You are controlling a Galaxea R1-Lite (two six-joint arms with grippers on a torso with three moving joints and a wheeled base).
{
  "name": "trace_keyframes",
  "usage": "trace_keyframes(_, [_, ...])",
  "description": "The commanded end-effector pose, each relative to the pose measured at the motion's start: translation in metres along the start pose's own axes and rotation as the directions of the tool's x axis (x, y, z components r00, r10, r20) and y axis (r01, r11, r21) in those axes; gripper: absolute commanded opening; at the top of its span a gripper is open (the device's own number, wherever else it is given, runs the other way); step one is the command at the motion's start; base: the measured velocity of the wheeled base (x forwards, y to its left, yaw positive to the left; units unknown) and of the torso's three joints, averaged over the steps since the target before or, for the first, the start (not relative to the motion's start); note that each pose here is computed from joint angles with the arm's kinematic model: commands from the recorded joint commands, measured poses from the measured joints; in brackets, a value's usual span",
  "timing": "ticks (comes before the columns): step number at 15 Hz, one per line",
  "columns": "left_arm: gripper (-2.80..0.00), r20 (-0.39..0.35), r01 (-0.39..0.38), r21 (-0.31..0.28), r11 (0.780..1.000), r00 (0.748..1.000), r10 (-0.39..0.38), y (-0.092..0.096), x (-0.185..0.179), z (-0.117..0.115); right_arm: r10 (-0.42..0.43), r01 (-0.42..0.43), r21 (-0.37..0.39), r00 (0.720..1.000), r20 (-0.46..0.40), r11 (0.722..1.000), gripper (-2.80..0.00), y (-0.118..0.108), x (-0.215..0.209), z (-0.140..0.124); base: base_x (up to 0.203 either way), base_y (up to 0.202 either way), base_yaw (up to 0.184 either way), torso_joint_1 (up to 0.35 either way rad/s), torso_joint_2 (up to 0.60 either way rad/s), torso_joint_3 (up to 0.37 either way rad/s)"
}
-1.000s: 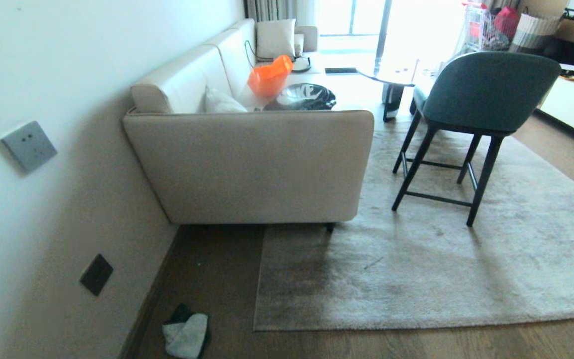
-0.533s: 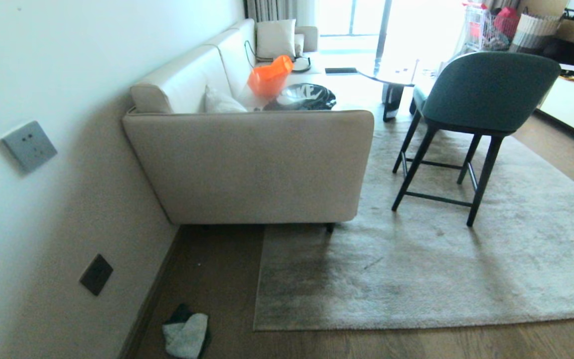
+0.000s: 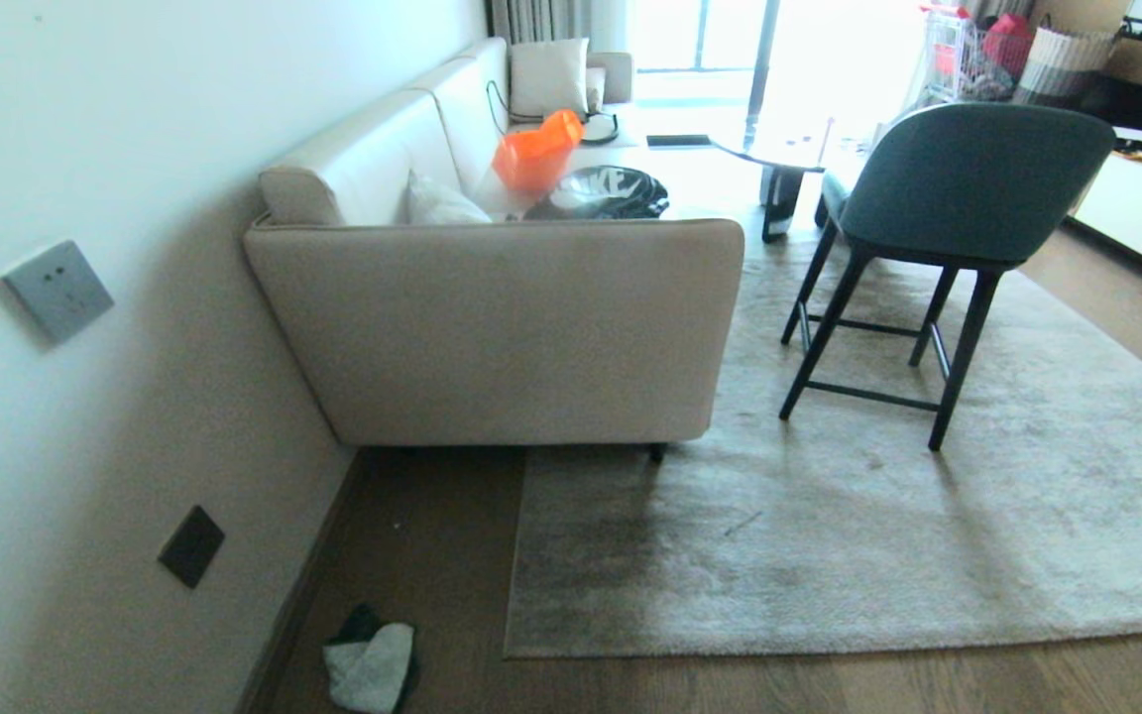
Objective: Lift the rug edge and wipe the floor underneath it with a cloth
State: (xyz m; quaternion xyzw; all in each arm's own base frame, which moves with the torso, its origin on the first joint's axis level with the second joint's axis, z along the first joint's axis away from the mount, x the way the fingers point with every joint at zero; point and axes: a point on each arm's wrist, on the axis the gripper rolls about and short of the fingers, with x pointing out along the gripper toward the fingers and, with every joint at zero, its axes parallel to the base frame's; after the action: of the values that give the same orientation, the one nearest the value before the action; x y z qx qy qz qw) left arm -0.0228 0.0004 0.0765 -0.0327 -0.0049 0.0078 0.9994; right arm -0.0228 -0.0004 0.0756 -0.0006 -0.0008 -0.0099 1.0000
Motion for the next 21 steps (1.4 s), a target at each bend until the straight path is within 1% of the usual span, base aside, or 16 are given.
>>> trace_keyframes(1, [-2.80,0.000,-0.001,-0.001,1.000,1.000,0.001,0.0000,0.0000,-0.0001,0.001,-0.001,-0.002,1.000,0.000,1.000,-2.80,0.0000,0.0000,0.0000,0.000,0.000,0.000,0.000,0.00,0.000])
trace_keyframes(21, [-2.80,0.001,-0.001,-0.001,1.000,1.000,0.001,0.0000,0.0000,0.0002,0.001,-0.001,-0.002,1.000,0.000,1.000,-2.80,0.0000,0.0000,0.0000,0.000,0.000,0.000,0.000,0.00,0.000])
